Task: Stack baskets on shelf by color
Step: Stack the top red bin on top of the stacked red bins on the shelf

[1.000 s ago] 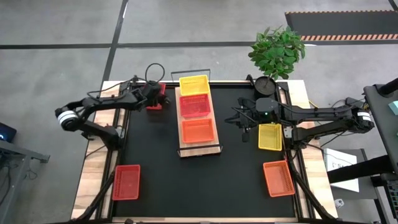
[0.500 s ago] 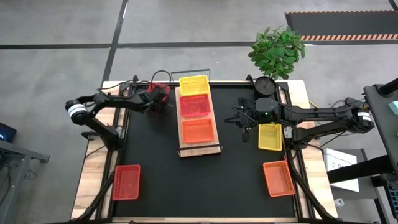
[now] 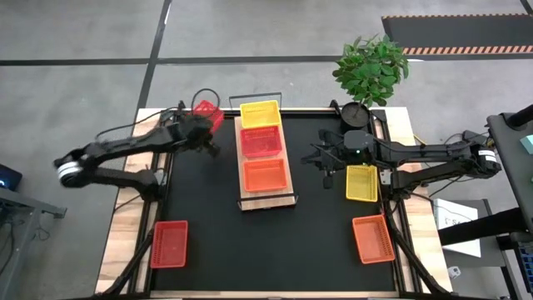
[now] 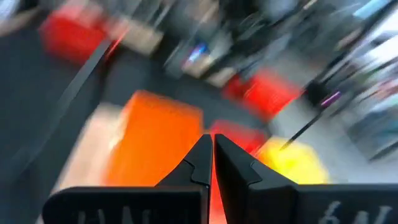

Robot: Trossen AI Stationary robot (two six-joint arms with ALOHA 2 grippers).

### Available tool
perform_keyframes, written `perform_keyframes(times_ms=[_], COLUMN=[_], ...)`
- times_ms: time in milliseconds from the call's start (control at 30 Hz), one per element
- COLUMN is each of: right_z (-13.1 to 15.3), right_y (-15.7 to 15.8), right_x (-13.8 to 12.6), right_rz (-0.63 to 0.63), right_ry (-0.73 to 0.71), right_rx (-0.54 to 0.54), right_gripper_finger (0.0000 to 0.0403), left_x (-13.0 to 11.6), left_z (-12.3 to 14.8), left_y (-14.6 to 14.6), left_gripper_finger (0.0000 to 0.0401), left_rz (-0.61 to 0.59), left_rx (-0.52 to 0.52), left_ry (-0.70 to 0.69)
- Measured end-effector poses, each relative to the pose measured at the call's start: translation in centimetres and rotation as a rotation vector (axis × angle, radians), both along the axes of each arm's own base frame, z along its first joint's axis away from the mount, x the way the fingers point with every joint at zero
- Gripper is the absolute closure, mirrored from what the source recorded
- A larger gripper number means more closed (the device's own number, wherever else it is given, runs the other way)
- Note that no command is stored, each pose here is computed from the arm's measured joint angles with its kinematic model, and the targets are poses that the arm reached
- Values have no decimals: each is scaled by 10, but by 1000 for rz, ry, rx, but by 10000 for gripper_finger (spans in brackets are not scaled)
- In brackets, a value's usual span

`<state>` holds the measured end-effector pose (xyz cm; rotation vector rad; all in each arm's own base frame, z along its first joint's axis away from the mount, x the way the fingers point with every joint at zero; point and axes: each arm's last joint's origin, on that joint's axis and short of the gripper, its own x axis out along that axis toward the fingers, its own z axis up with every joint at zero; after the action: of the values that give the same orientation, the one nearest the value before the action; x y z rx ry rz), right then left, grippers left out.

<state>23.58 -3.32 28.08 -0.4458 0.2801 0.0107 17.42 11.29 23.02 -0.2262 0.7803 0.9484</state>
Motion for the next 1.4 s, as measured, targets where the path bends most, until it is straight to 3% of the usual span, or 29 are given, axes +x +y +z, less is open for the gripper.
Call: perform_keyframes(times_ms=[100,200,333,567,933,1133,1400], right_z=[24,39,39,38,37,35,30], right_y=[-9,-17,-24,-17,-12,-6,-1], right_x=[11,18,24,22,13,-8,-40], right_rz=[-68,-220,-439,-420,-411,-422,-464], right_ry=[-295,-396,-354,-329,-261,-141,5], right_rx=[-35,-77,-96,-59,-25,92,194], right_gripper_finger=[394,394,394,394,394,394,394], left_x=[-7,-13,-16,-11,13,40,86], left_z=[25,44,57,65,64,80,106], left_y=[-21,-40,-58,-69,-67,-66,-61], left_gripper_finger=[401,401,401,401,401,401,401], left_rz=[-96,-178,-283,-367,-393,-474,-541], left_rx=[80,137,179,216,203,114,-72], left_ry=[-116,-239,-331,-388,-333,-333,-65])
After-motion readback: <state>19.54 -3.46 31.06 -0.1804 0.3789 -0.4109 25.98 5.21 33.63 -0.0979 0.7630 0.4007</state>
